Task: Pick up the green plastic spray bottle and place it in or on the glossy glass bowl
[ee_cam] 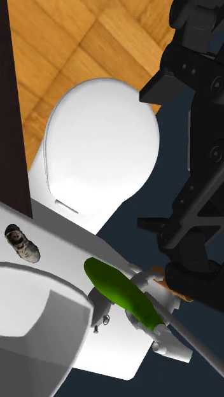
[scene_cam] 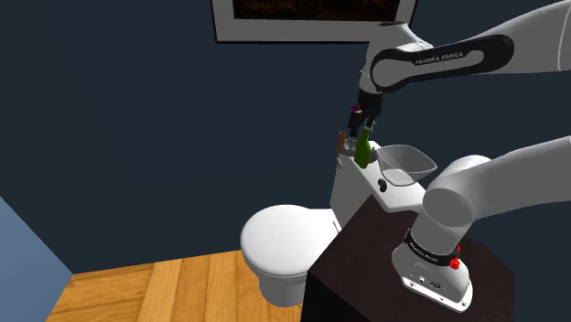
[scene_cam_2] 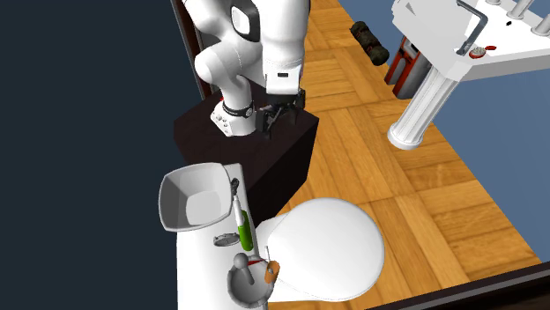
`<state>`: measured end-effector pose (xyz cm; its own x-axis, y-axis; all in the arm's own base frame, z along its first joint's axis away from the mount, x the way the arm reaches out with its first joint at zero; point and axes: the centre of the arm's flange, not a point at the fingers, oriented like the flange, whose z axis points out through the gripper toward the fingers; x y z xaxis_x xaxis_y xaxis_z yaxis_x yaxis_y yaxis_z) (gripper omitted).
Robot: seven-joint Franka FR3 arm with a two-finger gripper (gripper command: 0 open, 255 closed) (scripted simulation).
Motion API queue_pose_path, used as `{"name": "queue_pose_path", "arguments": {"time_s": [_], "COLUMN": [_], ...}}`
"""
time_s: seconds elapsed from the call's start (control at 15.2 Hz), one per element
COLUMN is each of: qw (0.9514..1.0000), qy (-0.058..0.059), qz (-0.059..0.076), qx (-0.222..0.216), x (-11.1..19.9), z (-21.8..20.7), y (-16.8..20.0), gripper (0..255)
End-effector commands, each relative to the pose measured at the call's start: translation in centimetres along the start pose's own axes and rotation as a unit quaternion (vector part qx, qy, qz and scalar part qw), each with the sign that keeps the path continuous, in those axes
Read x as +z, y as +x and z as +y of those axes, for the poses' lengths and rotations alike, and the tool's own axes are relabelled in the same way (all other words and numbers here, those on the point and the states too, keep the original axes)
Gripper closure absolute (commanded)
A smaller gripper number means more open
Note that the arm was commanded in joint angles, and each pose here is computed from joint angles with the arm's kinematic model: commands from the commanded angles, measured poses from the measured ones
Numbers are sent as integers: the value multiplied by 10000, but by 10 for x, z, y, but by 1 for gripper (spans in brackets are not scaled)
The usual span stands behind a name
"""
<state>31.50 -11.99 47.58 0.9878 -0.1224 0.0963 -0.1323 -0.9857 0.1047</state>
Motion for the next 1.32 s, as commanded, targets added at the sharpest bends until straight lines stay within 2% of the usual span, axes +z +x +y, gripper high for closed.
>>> {"name": "queue_pose_path", "arguments": {"time_s": [0.0,0.2,0.46,0.73,0.99,1.06,1.25], "qw": [9993,9959,9871,9733,9547,9507,9507], "qy": [-23,-49,-85,-119,-154,-160,-160], "qz": [205,478,839,1197,1548,1613,1613], "qx": [309,761,1360,1953,2536,2643,2643], "x": [20,46,81,116,150,157,172], "z": [18,46,83,119,156,162,164], "y": [2,1,-3,-8,-14,-16,-11], "gripper": [0,0,0,0,0,0,0]}}
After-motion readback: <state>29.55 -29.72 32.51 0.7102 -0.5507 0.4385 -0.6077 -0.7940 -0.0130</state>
